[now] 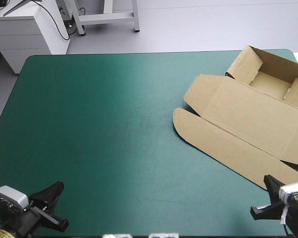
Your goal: Fold the box
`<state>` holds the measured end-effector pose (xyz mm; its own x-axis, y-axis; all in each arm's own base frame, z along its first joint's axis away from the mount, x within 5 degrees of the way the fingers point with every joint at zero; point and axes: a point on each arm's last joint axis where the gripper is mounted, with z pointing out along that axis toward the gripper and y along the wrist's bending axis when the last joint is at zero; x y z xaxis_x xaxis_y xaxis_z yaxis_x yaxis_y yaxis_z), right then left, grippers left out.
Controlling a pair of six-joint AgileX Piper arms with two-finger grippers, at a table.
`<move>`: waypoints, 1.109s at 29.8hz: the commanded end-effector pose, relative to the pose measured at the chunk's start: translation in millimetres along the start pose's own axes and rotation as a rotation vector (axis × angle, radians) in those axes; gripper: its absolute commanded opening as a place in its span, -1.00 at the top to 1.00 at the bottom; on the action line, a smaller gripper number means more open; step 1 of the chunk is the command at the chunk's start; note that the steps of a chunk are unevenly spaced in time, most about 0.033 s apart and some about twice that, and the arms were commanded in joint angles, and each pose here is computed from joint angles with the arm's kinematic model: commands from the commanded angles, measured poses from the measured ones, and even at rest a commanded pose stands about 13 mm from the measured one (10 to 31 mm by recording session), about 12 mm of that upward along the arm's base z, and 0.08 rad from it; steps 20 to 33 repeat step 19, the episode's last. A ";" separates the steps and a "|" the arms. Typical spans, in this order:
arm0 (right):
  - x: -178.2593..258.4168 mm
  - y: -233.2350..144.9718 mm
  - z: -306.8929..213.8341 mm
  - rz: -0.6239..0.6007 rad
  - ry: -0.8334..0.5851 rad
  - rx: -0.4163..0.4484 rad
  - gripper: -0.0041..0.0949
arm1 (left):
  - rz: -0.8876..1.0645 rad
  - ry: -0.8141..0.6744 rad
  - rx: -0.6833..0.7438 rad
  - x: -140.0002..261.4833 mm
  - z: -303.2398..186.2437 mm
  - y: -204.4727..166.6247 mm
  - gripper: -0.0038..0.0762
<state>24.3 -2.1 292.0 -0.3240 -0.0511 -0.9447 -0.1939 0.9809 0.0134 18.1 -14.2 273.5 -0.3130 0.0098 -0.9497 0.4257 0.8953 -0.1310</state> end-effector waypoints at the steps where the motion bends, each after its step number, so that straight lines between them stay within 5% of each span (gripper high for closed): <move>1: -8.0 -1.7 -9.9 -0.012 -0.109 0.010 0.95 | -0.006 -0.082 0.011 -13.3 -2.1 -1.9 0.92; 33: 5.8 0.4 -1.4 0.001 -0.115 -0.013 0.95 | -0.006 -0.082 0.011 -13.3 -2.1 -1.9 0.92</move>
